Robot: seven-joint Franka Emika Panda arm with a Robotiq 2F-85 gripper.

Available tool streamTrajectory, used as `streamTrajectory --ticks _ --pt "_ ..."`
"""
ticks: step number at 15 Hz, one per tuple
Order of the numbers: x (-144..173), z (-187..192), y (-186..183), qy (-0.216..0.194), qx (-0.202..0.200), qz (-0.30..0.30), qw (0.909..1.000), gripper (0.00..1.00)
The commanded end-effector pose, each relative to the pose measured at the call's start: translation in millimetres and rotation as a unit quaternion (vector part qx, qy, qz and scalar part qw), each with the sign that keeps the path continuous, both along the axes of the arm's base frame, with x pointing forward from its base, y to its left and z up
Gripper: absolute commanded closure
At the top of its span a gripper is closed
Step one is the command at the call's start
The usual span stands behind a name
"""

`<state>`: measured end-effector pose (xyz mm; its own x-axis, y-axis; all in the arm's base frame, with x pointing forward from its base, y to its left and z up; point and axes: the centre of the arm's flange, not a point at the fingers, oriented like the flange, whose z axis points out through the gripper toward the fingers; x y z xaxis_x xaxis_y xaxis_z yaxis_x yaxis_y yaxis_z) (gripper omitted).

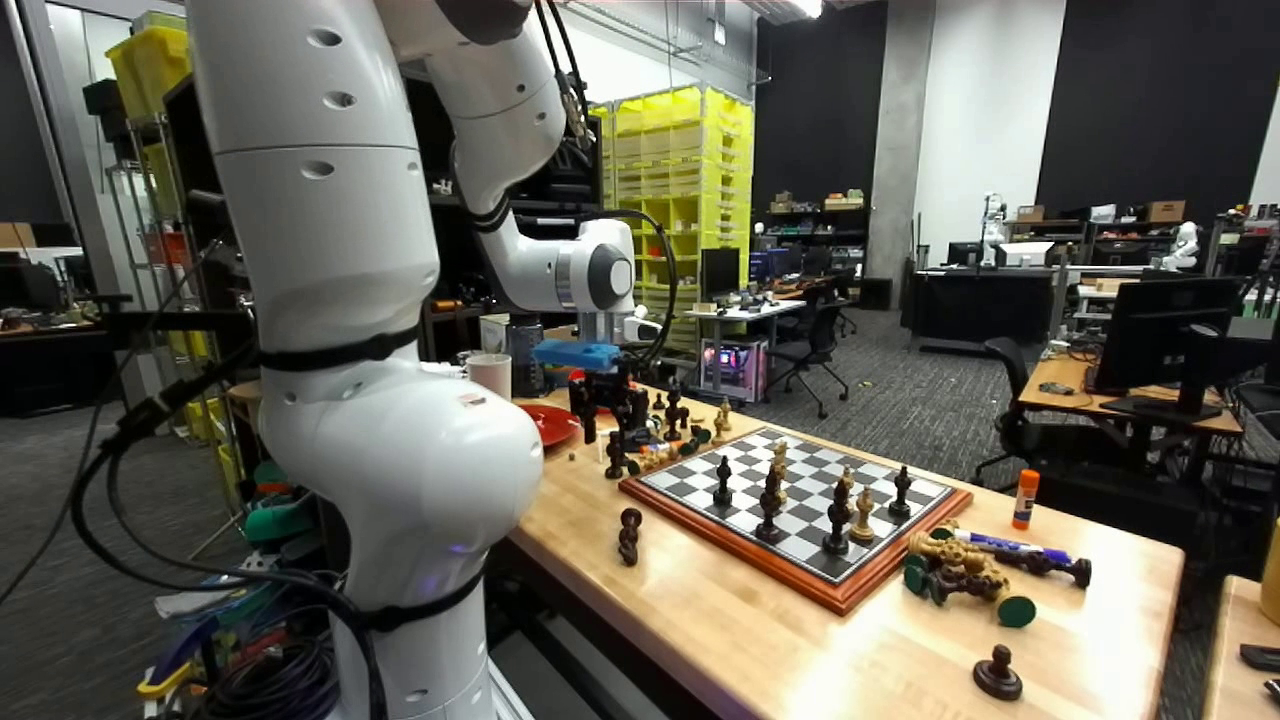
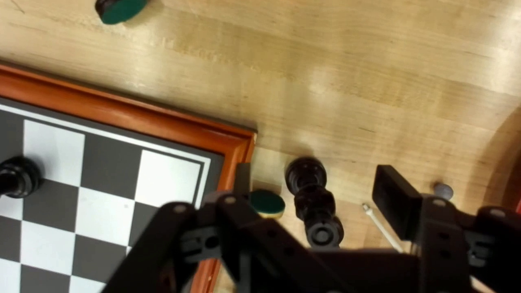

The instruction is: Pick up two black pieces from the table and place them on the chess board

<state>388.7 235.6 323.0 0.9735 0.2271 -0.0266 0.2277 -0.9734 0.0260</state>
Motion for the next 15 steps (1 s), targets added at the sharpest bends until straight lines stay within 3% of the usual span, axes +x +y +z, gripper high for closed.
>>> streamTrajectory --ticks 1,6,8,13,15 --pt "6.2 -3.5 7.4 -0.008 0.001 0.012 0.9999 0.55" --pt "7.4 -7.5 14.5 -0.012 0.001 0.018 0.9998 0.93" --pt "7.5 -7.3 15.8 -0.013 -0.001 0.020 0.9997 1.00" --pt "8.3 -7.1 17.0 -0.014 -0.007 0.024 0.9996 1.00" --pt "8.0 -6.8 16.7 -0.013 -0.008 0.025 0.9996 0.73"
